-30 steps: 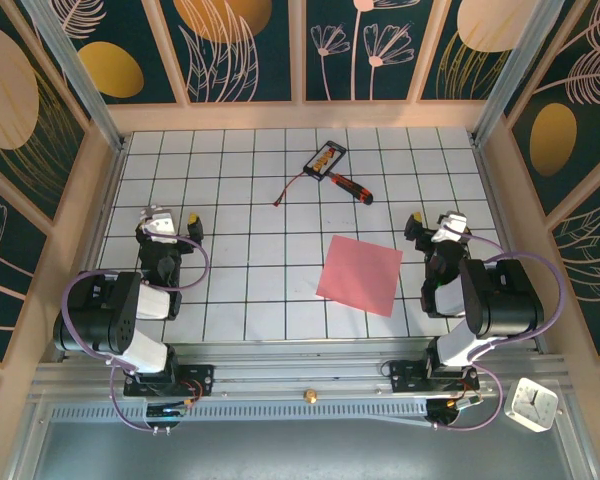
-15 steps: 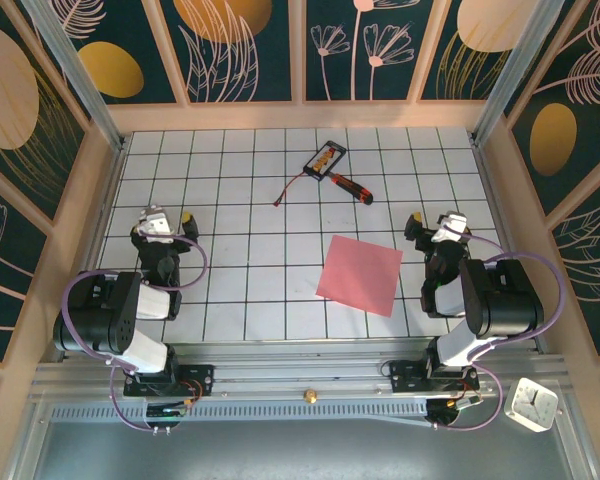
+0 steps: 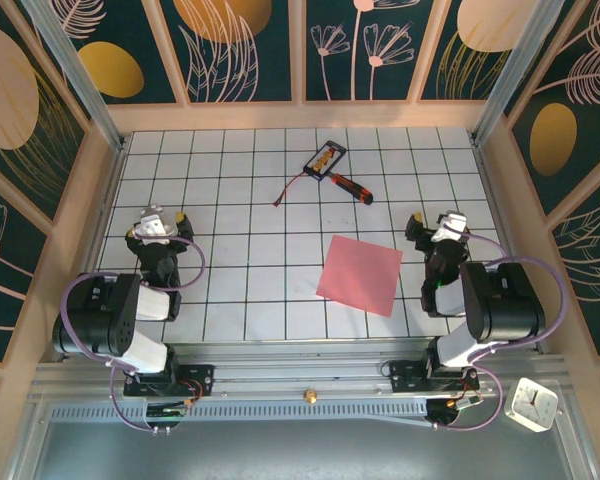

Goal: Fold a paper plane with a square sheet of paper (pick it up from the middle)
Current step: Move the square sheet of paper to the center of the table.

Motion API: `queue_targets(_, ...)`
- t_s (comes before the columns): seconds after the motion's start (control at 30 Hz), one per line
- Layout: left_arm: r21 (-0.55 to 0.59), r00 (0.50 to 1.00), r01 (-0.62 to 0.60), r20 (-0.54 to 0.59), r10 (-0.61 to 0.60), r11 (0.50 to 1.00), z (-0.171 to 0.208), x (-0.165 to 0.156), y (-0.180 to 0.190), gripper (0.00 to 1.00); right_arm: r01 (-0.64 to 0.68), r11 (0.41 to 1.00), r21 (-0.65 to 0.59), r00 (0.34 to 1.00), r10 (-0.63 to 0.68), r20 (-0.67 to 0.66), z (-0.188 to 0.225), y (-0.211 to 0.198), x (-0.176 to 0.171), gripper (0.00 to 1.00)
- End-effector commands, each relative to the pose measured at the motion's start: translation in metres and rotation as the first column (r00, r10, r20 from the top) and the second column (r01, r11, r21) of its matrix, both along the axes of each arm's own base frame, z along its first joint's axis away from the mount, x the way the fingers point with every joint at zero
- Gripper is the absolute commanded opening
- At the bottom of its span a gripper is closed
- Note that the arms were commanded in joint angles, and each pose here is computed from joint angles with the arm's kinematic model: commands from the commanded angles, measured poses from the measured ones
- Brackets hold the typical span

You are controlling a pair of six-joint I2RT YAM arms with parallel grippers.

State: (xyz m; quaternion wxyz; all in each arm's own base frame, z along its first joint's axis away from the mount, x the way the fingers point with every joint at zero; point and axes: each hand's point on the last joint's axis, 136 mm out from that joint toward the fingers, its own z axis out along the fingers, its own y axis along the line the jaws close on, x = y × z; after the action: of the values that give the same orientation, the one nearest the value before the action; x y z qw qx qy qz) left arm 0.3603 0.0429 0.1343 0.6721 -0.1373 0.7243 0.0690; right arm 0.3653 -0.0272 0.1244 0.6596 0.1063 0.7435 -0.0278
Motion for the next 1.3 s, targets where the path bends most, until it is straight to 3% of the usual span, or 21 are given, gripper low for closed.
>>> queue_targets(0.0, -0.014, 0.999, -0.028, 0.016, 0.028, 1.0, 0.024, 0.007, 0.005, 0.99, 0.074, 0.997, 0.004, 0.997, -0.074, 0.022, 0.042, -0.007, 0.01, 0.96)
queue_targets(0.07, -0.051, 0.995, -0.09, 0.03, 0.091, 0.995, 0.047, 0.011, 0.015, 0.99, 0.118, 0.986, 0.122, 0.993, -0.119, 0.003, 0.06, -0.019, 0.014, 0.97)
queue_targets(0.13, -0.114, 0.996, -0.047, 0.076, 0.056, 0.992, 0.068, 0.017, 0.008, 0.99, 0.145, 0.977, 0.156, 0.989, -0.14, -0.042, 0.069, -0.021, 0.017, 0.97)
queue_targets(0.2, -0.209, 0.999, -0.005, 0.045, 0.015, 0.978, 0.072, 0.028, -0.001, 0.99, 0.183, 0.962, 0.2, 0.979, -0.16, -0.125, 0.066, -0.023, 0.017, 0.97)
queue_targets(0.4, -0.501, 0.978, 0.132, -0.073, -0.194, 0.855, 0.053, 0.045, -0.052, 0.92, 0.061, 0.959, 0.275, 0.964, 0.015, -0.264, 0.051, 0.027, 0.01, 0.96)
queue_targets(0.57, -0.444, 0.931, 0.115, -0.264, -0.252, 0.888, 0.044, 0.048, -0.102, 0.92, -0.09, 0.972, 0.216, 0.939, 0.155, -0.306, 0.051, 0.079, 0.008, 0.96)
queue_targets(0.63, -0.438, 0.891, 0.136, -0.339, -0.303, 0.889, 0.039, 0.05, -0.123, 0.99, -0.115, 0.973, 0.198, 0.916, 0.181, -0.358, 0.043, 0.098, 0.009, 0.97)
queue_targets(0.73, -0.389, 0.799, 0.149, -0.494, -0.343, 0.909, 0.019, 0.045, -0.149, 0.99, -0.154, 0.961, 0.23, 0.873, 0.241, -0.424, 0.03, 0.123, 0.008, 0.97)
queue_targets(0.83, -0.387, 0.754, 0.13, -0.559, -0.345, 0.913, 0.012, 0.039, -0.165, 0.99, -0.217, 0.932, 0.289, 0.823, 0.334, -0.459, 0.021, 0.144, 0.0, 0.98)
queue_targets(0.9, -0.43, 0.744, 0.157, -0.541, -0.393, 0.889, 0.009, 0.032, -0.174, 0.99, -0.247, 0.918, 0.312, 0.787, 0.377, -0.488, 0.016, 0.152, -0.006, 0.98)
queue_targets(1.07, -0.509, 0.777, 0.235, -0.415, -0.475, 0.828, 0.02, 0.016, -0.181, 0.99, -0.277, 0.903, 0.328, 0.732, 0.419, -0.537, 0.009, 0.162, -0.027, 0.96)
queue_targets(1.17, -0.529, 0.733, 0.332, -0.376, -0.566, 0.781, 0.027, 0.011, -0.197, 0.99, -0.298, 0.897, 0.326, 0.718, 0.436, -0.543, 0.009, 0.171, -0.039, 0.95)
queue_targets(1.27, -0.583, 0.67, 0.347, -0.394, -0.63, 0.734, 0.025, 0.012, -0.215, 0.96, -0.322, 0.925, 0.2, 0.741, 0.378, -0.554, 0.01, 0.176, -0.051, 0.95)
